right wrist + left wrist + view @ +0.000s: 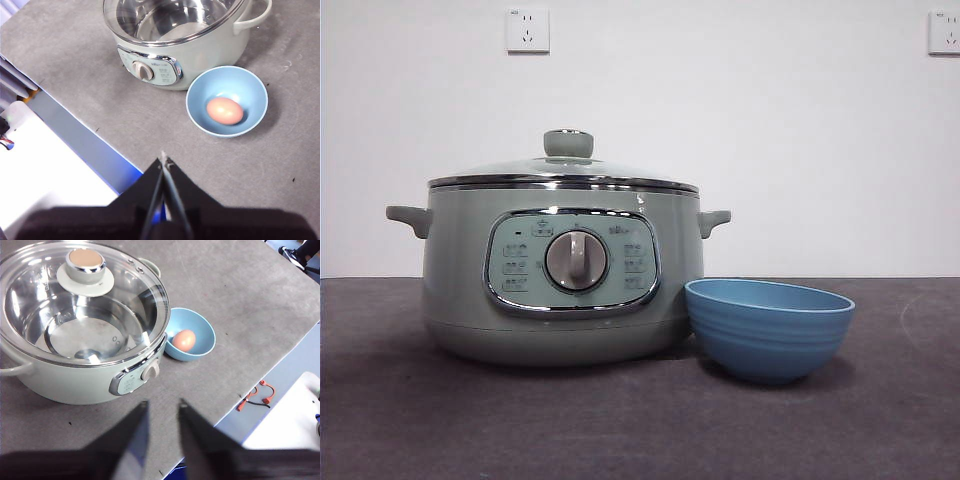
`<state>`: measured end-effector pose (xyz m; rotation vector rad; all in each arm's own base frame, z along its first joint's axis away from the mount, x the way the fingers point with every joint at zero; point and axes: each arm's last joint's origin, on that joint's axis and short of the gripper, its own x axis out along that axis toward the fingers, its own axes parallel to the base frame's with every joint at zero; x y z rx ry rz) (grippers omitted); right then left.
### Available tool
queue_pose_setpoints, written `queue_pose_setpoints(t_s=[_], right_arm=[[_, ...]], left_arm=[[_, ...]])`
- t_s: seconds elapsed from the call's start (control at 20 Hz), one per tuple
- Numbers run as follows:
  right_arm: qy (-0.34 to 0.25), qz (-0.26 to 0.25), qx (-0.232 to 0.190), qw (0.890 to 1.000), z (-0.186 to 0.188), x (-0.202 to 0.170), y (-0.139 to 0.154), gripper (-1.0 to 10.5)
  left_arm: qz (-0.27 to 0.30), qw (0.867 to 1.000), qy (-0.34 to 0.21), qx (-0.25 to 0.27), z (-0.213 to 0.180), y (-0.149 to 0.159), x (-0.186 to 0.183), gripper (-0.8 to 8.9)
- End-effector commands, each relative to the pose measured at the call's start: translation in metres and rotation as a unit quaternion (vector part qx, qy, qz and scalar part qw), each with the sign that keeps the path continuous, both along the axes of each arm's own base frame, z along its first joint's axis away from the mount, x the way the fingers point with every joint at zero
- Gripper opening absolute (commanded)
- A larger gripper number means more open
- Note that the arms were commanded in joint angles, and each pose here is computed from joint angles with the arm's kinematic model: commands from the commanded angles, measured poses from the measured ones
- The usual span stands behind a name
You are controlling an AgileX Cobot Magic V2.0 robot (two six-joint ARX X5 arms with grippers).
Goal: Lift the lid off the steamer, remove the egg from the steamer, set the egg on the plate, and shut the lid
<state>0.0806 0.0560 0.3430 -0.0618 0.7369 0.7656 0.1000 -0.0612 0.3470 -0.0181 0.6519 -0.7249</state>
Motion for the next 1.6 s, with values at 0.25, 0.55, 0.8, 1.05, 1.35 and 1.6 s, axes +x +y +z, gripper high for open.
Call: queue_pose_setpoints(t_s=[0.25,0.55,0.8,1.05,1.35,1.6], right_arm=[[0.001,-0.004,0.001,1.0,-0.001,0.001,0.0,0.0],[0.001,-0.004,0.001,1.0,-0.001,0.001,0.0,0.0],[0.001,-0.004,0.001,1.0,-0.001,0.001,0.0,0.0],[0.001,-0.004,0.001,1.0,-0.001,0.001,0.0,0.0],[0.001,-0.004,0.001,1.0,-0.001,0.001,0.0,0.0],[0.001,-0.004,0.001,1.0,-0.001,0.001,0.0,0.0]], left_arm=[[0.002,1.0,0.001,-0.001,0.0,0.0,-0.001,-0.03],[0.004,1.0,0.004,0.002,-0.001,-0.001,0.001,-0.03],[0.029,0.992,-0.109,0.047,0.008,0.0,0.011,-0.03],[0.127,0.954,-0.262,0.072,0.027,0.028,0.017,-0.03],[0.242,0.891,-0.378,0.072,-0.04,0.056,-0.006,-0.03],[0.266,0.898,-0.339,0.086,-0.14,0.062,-0.005,-0.03]])
